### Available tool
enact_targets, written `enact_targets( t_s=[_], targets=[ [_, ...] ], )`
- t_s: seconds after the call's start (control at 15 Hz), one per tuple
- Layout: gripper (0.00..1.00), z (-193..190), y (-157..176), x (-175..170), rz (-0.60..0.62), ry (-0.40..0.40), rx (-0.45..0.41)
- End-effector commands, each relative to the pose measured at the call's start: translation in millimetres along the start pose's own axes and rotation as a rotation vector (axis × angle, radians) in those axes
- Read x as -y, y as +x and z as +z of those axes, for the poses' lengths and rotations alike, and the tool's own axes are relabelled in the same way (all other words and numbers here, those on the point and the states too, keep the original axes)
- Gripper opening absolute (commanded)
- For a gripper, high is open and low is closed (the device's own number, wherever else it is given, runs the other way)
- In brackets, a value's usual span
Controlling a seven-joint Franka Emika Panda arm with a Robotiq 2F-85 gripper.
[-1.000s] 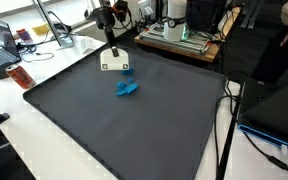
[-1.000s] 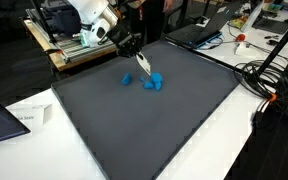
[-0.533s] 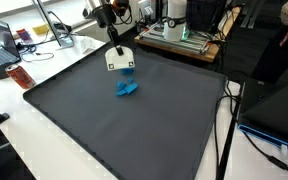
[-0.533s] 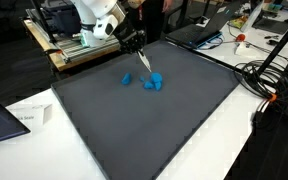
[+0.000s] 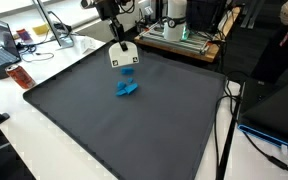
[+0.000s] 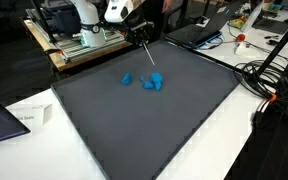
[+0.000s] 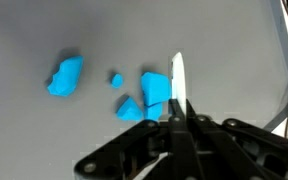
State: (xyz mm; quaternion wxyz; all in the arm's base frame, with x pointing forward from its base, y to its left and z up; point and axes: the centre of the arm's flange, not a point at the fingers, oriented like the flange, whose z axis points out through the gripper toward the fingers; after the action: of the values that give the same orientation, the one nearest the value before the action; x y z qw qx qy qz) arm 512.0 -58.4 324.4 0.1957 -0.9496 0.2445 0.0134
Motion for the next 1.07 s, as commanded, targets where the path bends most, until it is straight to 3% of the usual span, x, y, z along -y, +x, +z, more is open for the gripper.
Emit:
enact_targets(
  t_s=[0.0, 0.4, 0.67, 0.87, 0.93, 1.0],
  targets=[
    [0.01, -11, -15, 28, -0.015, -0.097, -0.029],
    [0.01, 0, -28, 68, -0.063, -0.285, -0.124],
    [0.01, 12, -37, 95, -0.068, -0.386, -0.128],
    [0.01, 21, -42, 106, -0.070, -0.524, -0.107],
    [0.01, 19, -45, 93, -0.080, -0.449, -0.118],
    [0.04, 21, -47, 95, -0.078, -0.459, -0.116]
  ],
)
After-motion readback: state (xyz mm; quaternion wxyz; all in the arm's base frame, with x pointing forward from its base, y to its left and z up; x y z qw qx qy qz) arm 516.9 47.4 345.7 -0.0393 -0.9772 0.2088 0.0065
